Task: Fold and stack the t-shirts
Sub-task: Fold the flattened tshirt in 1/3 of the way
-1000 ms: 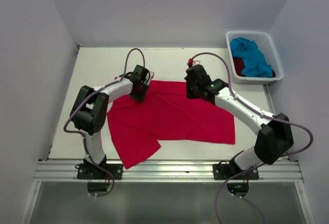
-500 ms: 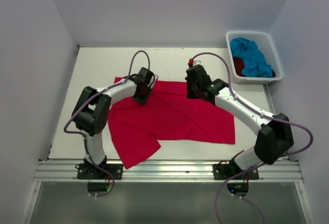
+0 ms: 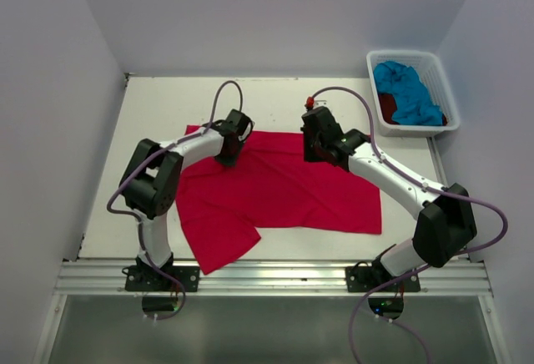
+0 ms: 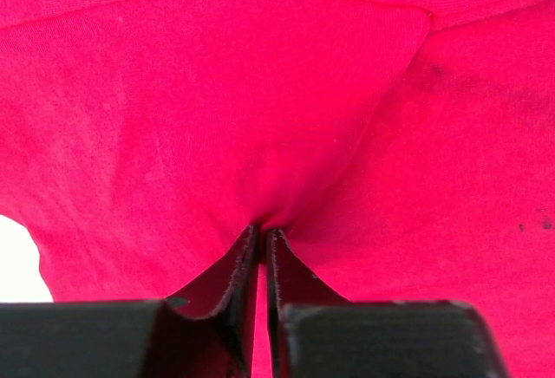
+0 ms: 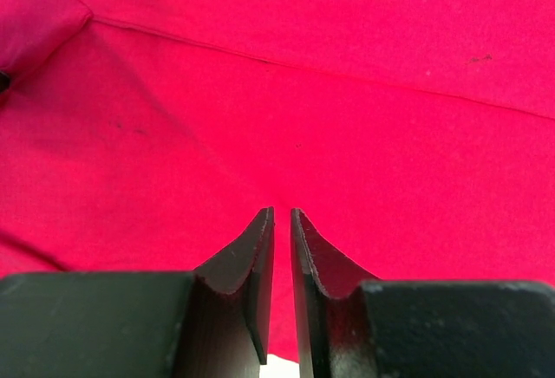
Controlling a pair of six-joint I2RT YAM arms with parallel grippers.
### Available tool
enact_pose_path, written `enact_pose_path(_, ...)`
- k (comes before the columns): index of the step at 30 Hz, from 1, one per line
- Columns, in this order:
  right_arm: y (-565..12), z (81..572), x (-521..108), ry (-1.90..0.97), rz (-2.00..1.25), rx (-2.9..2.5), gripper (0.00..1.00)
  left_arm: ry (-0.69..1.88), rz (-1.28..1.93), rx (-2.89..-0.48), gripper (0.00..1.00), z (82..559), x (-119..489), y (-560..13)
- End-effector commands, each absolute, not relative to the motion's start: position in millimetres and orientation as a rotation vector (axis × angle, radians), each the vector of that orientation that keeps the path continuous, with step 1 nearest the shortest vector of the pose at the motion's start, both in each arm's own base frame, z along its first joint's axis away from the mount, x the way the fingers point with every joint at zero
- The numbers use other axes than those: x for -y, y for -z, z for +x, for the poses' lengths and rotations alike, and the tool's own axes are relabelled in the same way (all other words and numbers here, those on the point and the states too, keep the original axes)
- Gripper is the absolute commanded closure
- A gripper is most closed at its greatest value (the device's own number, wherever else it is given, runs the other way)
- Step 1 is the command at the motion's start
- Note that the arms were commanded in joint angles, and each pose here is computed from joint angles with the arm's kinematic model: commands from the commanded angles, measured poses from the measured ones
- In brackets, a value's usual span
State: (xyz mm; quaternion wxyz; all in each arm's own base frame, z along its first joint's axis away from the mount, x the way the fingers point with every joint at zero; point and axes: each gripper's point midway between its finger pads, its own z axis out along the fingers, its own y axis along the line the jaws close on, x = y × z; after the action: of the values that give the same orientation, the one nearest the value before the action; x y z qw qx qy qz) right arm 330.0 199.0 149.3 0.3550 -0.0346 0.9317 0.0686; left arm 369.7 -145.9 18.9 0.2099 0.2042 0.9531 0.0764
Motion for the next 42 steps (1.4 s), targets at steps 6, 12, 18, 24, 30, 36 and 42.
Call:
enact_pose_path(6,-158,329,-192,-0.162,-0.079,-2.376,0.84,-0.207,0.527,-2.572,1.0,386,150,-49)
enact_pose_path(12,-154,327,-192,-0.158,-0.079,-2.383,0.84,-0.209,0.446,-2.457,1.0,408,152,-94)
enact_pose_path(18,-152,326,-190,-0.149,-0.084,-2.39,0.85,-0.274,0.368,-2.417,1.0,431,147,-108)
enact_pose_path(24,-149,323,-187,-0.137,-0.091,-2.398,0.85,-0.35,0.323,-2.398,1.0,455,136,-97)
enact_pose_path(30,-145,319,-185,-0.133,-0.095,-2.408,0.85,-0.364,0.212,-2.426,0.97,476,111,-72)
enact_pose_path(36,-139,314,-184,-0.143,-0.094,-2.424,0.85,-0.376,0.119,-2.422,0.71,487,95,-56)
enact_pose_path(42,-133,312,-184,-0.144,-0.098,-2.433,0.85,-0.305,0.069,-2.333,0.68,489,99,-79)
